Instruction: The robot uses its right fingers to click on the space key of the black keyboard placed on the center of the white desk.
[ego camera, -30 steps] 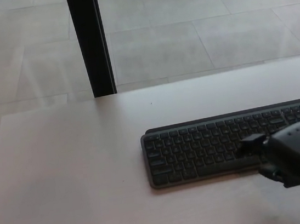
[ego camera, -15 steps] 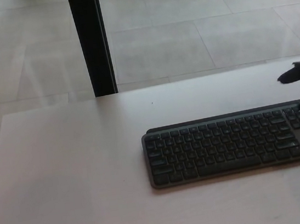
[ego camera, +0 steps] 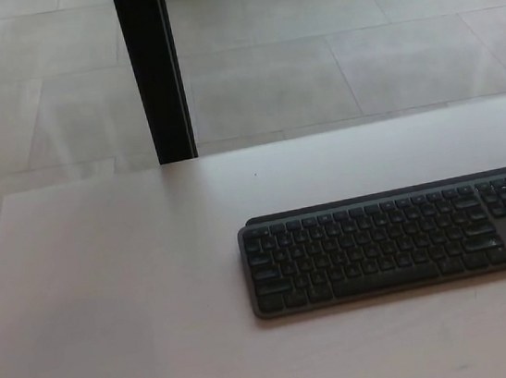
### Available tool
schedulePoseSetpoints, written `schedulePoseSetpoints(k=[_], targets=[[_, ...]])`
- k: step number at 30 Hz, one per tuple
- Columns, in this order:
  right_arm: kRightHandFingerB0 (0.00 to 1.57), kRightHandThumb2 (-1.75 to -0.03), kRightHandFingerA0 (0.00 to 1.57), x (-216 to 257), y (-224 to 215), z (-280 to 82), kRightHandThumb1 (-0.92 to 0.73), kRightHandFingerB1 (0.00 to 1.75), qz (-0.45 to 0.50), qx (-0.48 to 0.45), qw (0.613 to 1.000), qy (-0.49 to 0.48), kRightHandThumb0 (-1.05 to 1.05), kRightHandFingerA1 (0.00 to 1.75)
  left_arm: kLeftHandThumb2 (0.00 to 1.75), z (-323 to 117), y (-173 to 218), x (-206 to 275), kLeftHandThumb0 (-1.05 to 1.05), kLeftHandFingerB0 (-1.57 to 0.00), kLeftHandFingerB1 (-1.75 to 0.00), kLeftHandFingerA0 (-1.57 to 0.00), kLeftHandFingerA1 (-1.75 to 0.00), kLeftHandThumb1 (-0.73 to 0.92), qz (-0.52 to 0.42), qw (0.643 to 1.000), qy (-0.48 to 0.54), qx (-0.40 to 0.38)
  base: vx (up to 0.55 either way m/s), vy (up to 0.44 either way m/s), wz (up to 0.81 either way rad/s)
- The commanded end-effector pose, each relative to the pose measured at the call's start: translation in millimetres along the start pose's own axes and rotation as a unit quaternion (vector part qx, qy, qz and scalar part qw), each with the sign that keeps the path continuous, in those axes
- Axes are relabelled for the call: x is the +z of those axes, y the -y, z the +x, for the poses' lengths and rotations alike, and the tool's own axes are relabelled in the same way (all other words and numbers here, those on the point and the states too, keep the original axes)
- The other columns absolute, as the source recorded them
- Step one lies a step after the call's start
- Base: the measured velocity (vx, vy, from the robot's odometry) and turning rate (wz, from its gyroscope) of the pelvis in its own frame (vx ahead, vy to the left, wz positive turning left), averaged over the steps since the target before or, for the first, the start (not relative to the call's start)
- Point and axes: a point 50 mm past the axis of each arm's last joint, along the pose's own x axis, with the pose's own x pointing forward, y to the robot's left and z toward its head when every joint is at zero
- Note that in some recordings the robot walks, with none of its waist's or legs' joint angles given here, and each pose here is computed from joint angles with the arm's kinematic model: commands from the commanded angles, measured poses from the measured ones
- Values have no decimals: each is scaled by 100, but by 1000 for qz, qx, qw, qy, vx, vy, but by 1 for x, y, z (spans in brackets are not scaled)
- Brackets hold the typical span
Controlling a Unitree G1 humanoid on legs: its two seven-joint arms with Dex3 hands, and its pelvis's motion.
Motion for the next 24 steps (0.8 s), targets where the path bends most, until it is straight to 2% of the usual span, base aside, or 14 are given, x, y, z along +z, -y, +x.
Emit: schedulePoseSetpoints(k=[1, 3, 7, 8, 9, 10, 12, 13, 14, 18, 19, 20, 22, 24], targets=[[64, -79, 113, -180, 40, -155, -51, 92, 394, -449, 650, -469, -47, 148, 58, 0, -18, -3, -48, -64, -57, -83, -79, 62, -5, 1000, -3, 20, 0, 0, 0], [62, -82, 111, -181, 18, -171, -54, 101, 446, -485, 573, -486, -45, 163, 58, 0, -18, -5, -47, -69, -59, -84, -77, 63, -2, 1000, 0, 16, 0, 0, 0], [60, -84, 104, -183, -5, -190, -54, 99, 473, -500, 514, -512, -44, 159, 58, -1, -20, -7, -49, -64, -56, -83, -80, 63, 7, 1000, -3, 18, 0, 0, 0], [63, -86, 110, -182, -10, -196, -52, 116, 473, -499, 499, -527, -43, 166, 59, -1, -21, -7, -48, -64, -57, -82, -79, 62, 1, 1000, -5, 20, 0, 0, 0], [68, -94, 118, -182, -16, -202, -50, 109, 471, -496, 484, -546, -35, 172, 58, -1, -22, -8, -47, -65, -56, -79, -74, 62, -5, 1000, -7, 21, 0, 0, 0], [75, -91, 101, -181, -21, -207, -54, 123, 475, -494, 476, -552, -40, 163, 59, -1, -23, -8, -47, -68, -58, -80, -74, 63, -3, 1000, -7, 22, 0, 0, 0], [75, -93, 86, -180, -27, -213, -51, 128, 472, -488, 471, -563, -37, 145, 59, -1, -24, -9, -48, -68, -58, -80, -73, 63, 1, 1000, -5, 23, 0, 0, 0], [86, -106, 93, -181, -33, -218, -41, 137, 463, -466, 473, -587, -36, 166, 59, -1, -24, -9, -49, -69, -59, -80, -73, 63, 7, 1000, -4, 22, 0, 0, 0], [88, -110, 84, -181, -36, -220, -37, 134, 467, -461, 476, -585, -36, 155, 59, -1, -24, -9, -49, -68, -58, -79, -72, 63, 6, 1000, -5, 20, 0, 0, 0], [86, -94, 111, -180, -44, -224, -48, 134, 484, -424, 495, -584, -46, 158, 59, -2, -26, -13, -49, -73, -60, -77, -69, 62, 5, 1000, -12, 26, 0, 0, 0], [85, -91, 98, -179, -48, -221, -51, 128, 485, -404, 507, -587, -48, 150, 59, -2, -26, -15, -47, -67, -58, -71, -67, 63, -9, 1000, -18, 23, 0, 0, 0], [105, -105, 111, -175, -56, -219, -48, 113, 479, -359, 539, -593, -54, 118, 59, -2, -26, -15, -48, -75, -65, -72, -65, 64, 3, 1000, -13, 23, 0, 0, 0], [93, -81, 101, -174, -59, -218, -58, 120, 483, -338, 550, -592, -52, 135, 59, -3, -26, -17, -48, -70, -62, -74, -67, 65, -1, 1000, -16, 21, 0, 0, 0], [104, -98, 113, -169, -65, -212, -40, 107, 498, -314, 560, -583, -62, 122, 59, -3, -23, -18, -48, -72, -63, -76, -68, 64, -6, 1000, -20, 20, 0, 0, 0]])
